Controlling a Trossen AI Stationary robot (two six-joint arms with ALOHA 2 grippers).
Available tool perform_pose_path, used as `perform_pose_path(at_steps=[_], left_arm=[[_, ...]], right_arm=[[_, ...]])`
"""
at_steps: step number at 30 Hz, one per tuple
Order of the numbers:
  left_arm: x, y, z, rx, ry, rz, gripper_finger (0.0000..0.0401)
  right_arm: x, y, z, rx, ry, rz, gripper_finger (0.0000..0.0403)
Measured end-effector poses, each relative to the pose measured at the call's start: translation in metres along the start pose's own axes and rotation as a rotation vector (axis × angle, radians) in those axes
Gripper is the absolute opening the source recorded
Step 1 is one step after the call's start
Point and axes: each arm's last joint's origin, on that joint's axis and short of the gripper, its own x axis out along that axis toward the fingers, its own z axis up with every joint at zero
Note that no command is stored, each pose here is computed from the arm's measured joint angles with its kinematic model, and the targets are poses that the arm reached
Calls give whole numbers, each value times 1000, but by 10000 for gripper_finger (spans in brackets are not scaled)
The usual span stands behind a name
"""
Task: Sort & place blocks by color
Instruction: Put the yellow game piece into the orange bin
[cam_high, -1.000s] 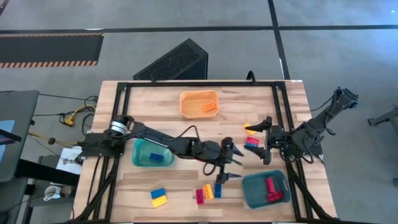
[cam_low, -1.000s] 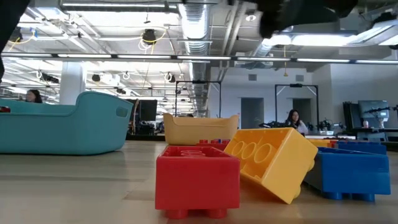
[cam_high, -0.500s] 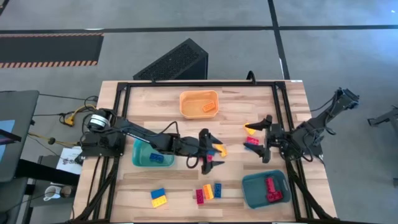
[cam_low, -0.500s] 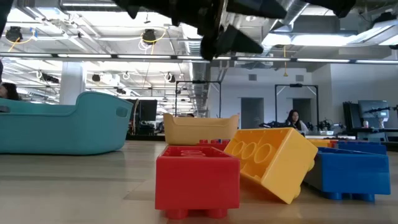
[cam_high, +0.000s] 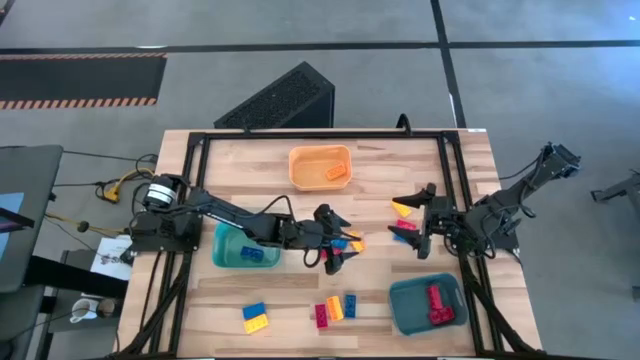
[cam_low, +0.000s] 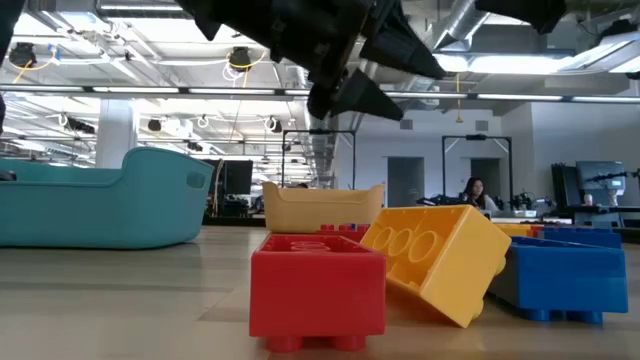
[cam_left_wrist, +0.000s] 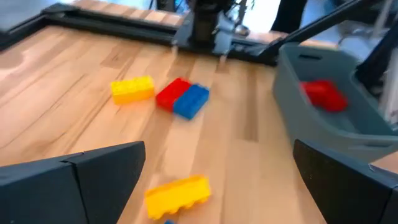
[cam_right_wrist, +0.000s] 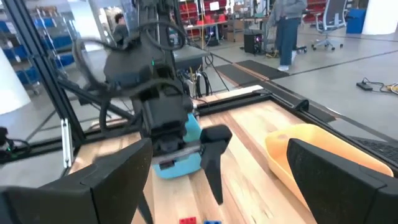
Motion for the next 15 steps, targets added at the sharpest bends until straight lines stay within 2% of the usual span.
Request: perform_pose_path(at_steps=[15], left_arm=[[0,6,-7,23,54,109,397]], right_arm=[[0,0,0,-3,3,-1,395]])
